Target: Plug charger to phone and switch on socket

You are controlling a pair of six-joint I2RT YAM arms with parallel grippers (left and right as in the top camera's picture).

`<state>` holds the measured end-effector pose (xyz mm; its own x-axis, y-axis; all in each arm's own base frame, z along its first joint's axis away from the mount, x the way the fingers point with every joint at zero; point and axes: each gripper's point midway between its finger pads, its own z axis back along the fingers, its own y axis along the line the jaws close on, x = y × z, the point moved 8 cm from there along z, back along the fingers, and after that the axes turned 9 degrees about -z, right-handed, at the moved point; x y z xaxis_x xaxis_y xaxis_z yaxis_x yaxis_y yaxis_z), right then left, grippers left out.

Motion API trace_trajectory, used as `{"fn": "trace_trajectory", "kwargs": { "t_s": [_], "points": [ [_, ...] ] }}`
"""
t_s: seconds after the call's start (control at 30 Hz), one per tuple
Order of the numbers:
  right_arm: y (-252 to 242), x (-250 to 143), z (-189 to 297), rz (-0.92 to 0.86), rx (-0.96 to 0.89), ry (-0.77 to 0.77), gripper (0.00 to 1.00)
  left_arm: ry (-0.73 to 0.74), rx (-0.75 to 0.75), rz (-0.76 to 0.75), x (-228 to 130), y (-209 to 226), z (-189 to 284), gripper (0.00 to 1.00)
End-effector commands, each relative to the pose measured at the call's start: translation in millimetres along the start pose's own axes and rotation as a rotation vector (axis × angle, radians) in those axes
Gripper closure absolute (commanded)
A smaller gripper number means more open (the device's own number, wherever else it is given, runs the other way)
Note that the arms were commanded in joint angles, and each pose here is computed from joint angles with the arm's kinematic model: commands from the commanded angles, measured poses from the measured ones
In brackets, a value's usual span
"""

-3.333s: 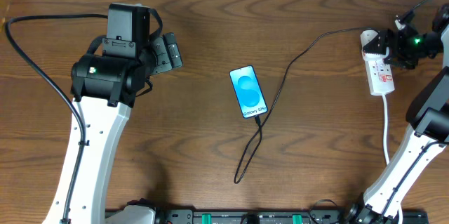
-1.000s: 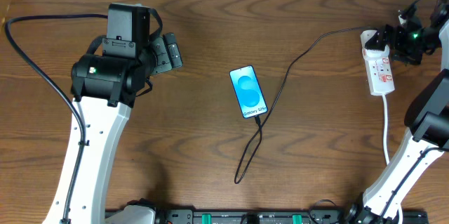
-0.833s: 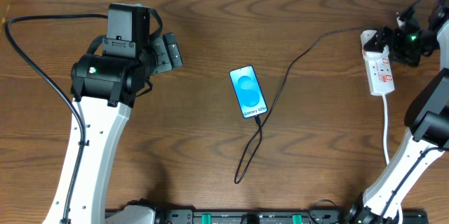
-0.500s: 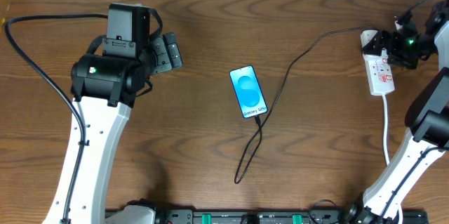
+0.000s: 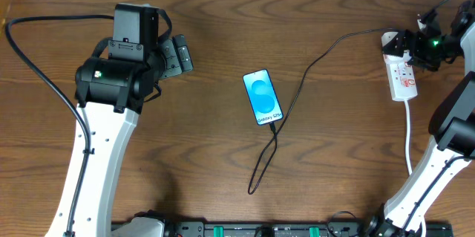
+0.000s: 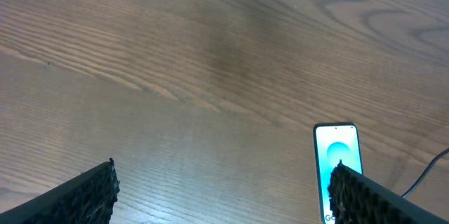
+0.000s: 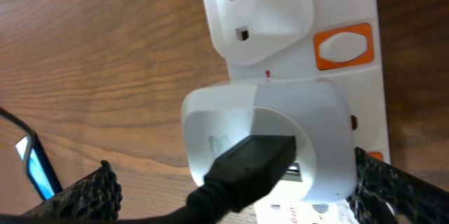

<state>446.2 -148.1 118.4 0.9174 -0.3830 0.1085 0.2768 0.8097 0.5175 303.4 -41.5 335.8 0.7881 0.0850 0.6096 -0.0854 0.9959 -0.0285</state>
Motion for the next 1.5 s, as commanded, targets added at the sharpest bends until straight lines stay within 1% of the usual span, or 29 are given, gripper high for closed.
{"fn": "trace_trajectory", "kwargs": {
  "t_s": [0.0, 1.0, 1.3, 1.47],
  "points": [
    [14, -8, -10, -0.004, 0.100, 0.045, 0.01, -0.012, 0.010, -0.009, 3, 1, 3, 0.05],
    [18, -20, -21, -0.017, 0.101, 0.102, 0.01, -0.012, 0.010, -0.009, 3, 1, 3, 0.05],
    [16, -16, -22, -0.005, 0.082, 0.083, 0.01, -0.012, 0.010, -0.009, 2, 1, 3, 0.05],
    [7, -13, -16, -0.031, 0.079, 0.061, 0.01, -0.012, 0.010, -0.009, 2, 1, 3, 0.05]
  ]
}}
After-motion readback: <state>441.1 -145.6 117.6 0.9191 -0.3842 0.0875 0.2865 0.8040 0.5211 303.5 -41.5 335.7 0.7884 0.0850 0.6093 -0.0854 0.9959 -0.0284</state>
